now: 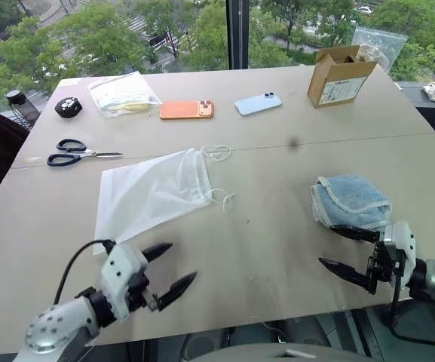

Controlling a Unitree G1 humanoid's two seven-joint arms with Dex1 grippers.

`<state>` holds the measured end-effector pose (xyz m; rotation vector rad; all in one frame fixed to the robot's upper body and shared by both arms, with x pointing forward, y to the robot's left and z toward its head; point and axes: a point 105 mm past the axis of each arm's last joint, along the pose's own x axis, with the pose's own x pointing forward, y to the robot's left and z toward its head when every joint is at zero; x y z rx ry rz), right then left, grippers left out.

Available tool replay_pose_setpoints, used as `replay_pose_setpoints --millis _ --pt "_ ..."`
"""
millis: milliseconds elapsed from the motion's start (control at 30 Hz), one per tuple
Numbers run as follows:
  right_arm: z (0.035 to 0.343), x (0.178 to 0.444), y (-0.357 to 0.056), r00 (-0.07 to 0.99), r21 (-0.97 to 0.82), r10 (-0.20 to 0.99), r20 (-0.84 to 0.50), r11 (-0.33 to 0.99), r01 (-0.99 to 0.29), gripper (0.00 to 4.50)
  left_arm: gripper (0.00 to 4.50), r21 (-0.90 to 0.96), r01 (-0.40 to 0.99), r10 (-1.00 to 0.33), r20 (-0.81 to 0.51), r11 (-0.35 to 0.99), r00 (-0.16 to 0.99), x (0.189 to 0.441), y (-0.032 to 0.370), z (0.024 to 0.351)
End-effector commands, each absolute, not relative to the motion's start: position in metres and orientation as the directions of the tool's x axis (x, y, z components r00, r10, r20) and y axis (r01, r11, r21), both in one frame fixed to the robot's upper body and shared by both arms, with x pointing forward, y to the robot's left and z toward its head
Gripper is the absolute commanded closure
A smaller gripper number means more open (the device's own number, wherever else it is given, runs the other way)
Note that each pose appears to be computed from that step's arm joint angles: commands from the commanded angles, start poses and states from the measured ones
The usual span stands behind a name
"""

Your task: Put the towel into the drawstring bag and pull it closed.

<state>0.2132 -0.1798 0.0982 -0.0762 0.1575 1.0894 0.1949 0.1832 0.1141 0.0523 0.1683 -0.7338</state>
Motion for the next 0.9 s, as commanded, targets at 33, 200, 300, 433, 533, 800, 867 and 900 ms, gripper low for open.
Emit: replay_pose_setpoints --millis 33,200,300,433,533,800,867,900 --pt "0.136 0.225 -0.176 0.441 -0.047 0.893 -0.096 0.438 -0.898 0.05 0.00 -0.056 0.640 -0.639 0.033 0.766 0.768 0.219 0.176 0.166" --pt "0.183 0.253 -0.176 0.465 -0.138 0.885 -0.024 0.457 -0.879 0.05 0.00 -0.016 0.528 -0.527 0.051 0.849 0.848 0.267 0.170 0.196" --pt "0.211 0.267 -0.178 0.470 -0.167 0.882 -0.016 0.461 -0.871 0.05 0.00 0.128 0.367 -0.361 -0.069 0.921 0.930 0.300 0.172 0.185" --pt "0.240 0.276 -0.179 0.460 -0.205 0.888 0.015 0.453 -0.867 0.05 0.00 0.145 0.207 -0.182 -0.171 0.968 0.968 0.322 0.171 0.162" --pt "0.240 0.276 -0.180 0.450 -0.218 0.893 0.006 0.440 -0.871 0.05 0.00 0.145 0.159 -0.123 -0.229 0.977 0.966 0.324 0.172 0.146" --pt "0.225 0.274 -0.179 0.458 -0.180 0.889 -0.012 0.448 -0.876 0.05 0.00 0.155 0.127 -0.076 -0.302 0.980 0.950 0.308 0.164 0.130" --pt "0.224 0.274 -0.178 0.458 -0.173 0.889 -0.007 0.450 -0.876 0.05 0.00 0.184 0.114 -0.047 -0.332 0.976 0.942 0.301 0.167 0.124" --pt "0.224 0.274 -0.178 0.458 -0.172 0.889 -0.006 0.450 -0.876 0.05 0.00 0.195 0.108 -0.036 -0.342 0.975 0.939 0.299 0.169 0.122"
